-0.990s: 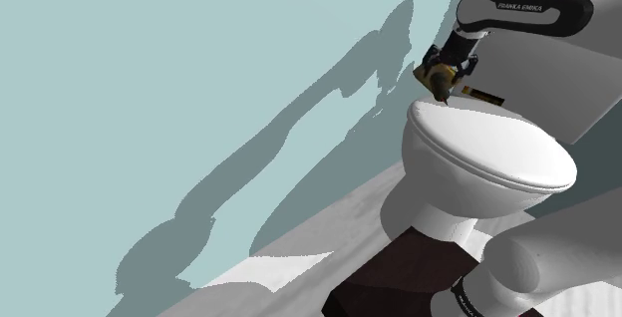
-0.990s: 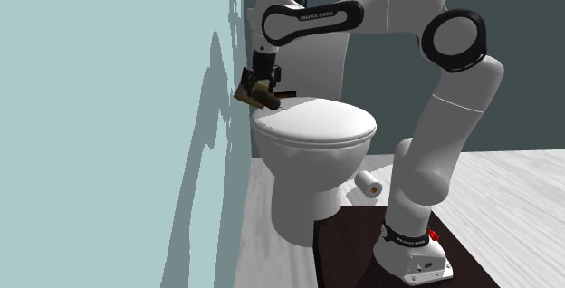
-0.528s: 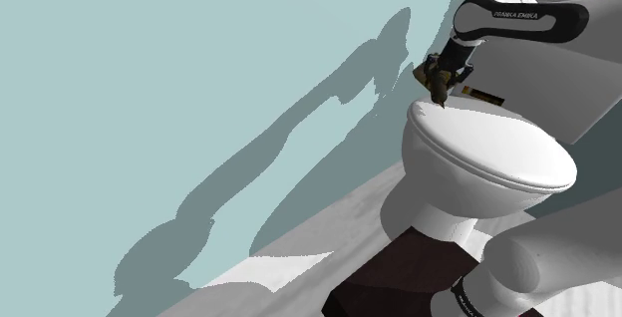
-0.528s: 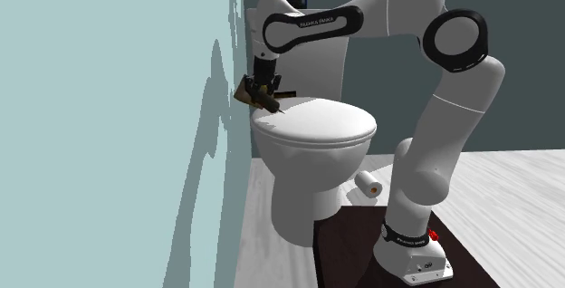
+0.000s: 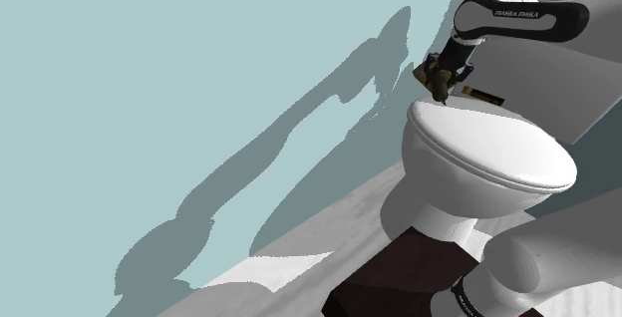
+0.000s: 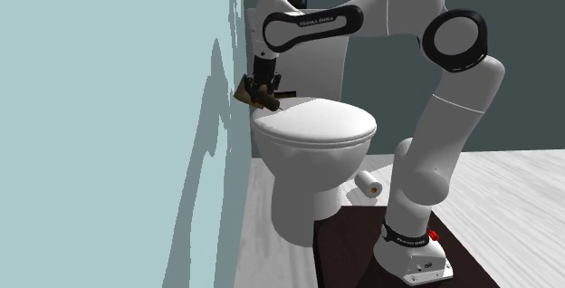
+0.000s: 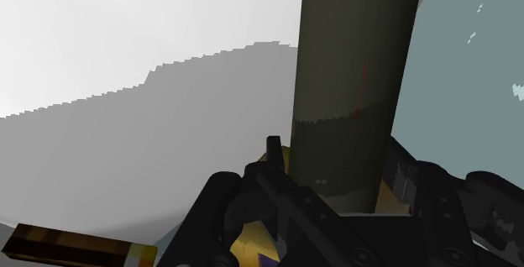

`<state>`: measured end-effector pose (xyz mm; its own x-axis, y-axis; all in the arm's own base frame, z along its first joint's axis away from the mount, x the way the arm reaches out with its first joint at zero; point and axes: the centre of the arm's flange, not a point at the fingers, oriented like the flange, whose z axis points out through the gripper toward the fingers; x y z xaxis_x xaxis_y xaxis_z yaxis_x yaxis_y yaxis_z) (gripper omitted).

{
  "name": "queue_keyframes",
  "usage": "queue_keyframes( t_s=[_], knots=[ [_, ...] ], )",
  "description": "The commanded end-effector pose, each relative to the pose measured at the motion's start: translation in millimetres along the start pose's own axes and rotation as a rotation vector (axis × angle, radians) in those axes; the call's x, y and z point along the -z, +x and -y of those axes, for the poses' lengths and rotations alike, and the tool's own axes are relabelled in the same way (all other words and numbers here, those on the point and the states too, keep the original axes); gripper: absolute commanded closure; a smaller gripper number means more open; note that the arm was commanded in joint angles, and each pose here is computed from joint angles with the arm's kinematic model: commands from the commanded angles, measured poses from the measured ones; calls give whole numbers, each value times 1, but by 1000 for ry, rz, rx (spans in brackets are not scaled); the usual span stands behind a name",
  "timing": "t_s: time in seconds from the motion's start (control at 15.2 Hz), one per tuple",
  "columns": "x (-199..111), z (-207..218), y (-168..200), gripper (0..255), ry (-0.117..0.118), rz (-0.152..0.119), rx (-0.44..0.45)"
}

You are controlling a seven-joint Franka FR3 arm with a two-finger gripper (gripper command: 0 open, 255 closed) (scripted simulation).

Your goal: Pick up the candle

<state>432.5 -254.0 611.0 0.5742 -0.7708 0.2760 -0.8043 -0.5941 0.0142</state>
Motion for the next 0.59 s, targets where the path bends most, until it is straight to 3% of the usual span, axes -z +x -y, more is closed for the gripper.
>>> queue_keyframes(
  t_s=[0.0, 0.53],
  knots=[
    [8, 2, 2, 255, 3, -4, 3],
    [48, 2, 13, 255, 3, -4, 3]
  ],
)
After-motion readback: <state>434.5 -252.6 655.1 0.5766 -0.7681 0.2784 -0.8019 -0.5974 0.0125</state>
